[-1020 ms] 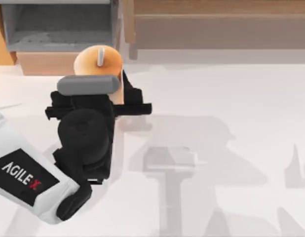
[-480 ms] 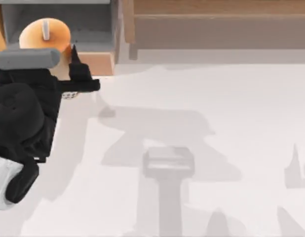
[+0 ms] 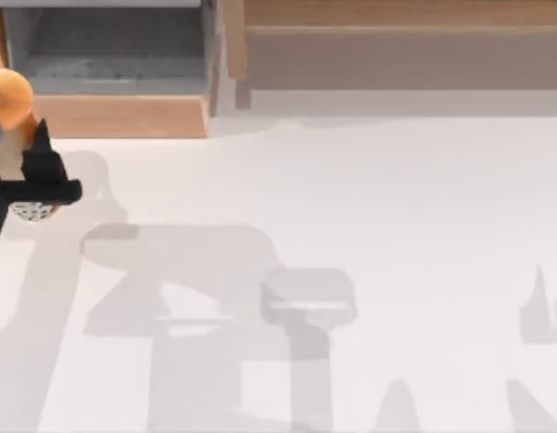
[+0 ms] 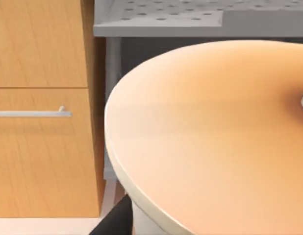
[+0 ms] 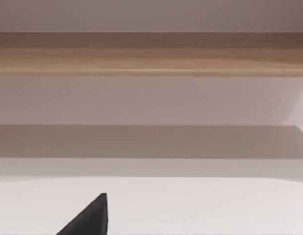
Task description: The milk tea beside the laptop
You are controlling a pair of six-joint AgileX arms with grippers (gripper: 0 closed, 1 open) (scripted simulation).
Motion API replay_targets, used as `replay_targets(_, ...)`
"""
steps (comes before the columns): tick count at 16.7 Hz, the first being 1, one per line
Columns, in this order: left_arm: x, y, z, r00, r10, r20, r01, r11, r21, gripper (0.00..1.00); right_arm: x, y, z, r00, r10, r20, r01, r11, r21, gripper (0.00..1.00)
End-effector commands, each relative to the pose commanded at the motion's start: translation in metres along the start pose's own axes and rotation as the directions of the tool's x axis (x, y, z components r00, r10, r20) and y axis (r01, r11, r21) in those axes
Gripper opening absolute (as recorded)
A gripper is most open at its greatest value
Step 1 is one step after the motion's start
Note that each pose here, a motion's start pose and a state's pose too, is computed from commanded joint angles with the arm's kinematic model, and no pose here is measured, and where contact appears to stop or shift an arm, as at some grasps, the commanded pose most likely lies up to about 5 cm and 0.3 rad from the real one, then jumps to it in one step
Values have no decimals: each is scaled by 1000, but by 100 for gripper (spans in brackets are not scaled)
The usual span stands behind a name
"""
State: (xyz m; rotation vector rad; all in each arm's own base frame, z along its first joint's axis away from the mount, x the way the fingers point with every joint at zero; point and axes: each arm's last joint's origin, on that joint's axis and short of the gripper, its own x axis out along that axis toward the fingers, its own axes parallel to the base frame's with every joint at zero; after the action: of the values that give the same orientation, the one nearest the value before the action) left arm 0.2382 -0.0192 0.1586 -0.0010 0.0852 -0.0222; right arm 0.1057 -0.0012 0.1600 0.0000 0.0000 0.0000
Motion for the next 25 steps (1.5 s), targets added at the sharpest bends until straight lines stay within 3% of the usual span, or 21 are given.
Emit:
replay_targets(7, -31, 34, -13, 997, 0, -79, 0, 1000, -3, 0, 0, 0, 0, 1000, 0, 0, 0, 1000, 0, 100)
replay_targets(15, -33, 37, -15, 996, -2, -87, 1, 1000, -3, 0, 0, 0, 0, 1000, 0, 0, 0, 1000, 0, 100)
replay_targets(25, -16, 38, 3, 997, -26, 76, 26, 1000, -11, 0, 0, 0, 0, 1000, 0, 0, 0, 1000, 0, 100)
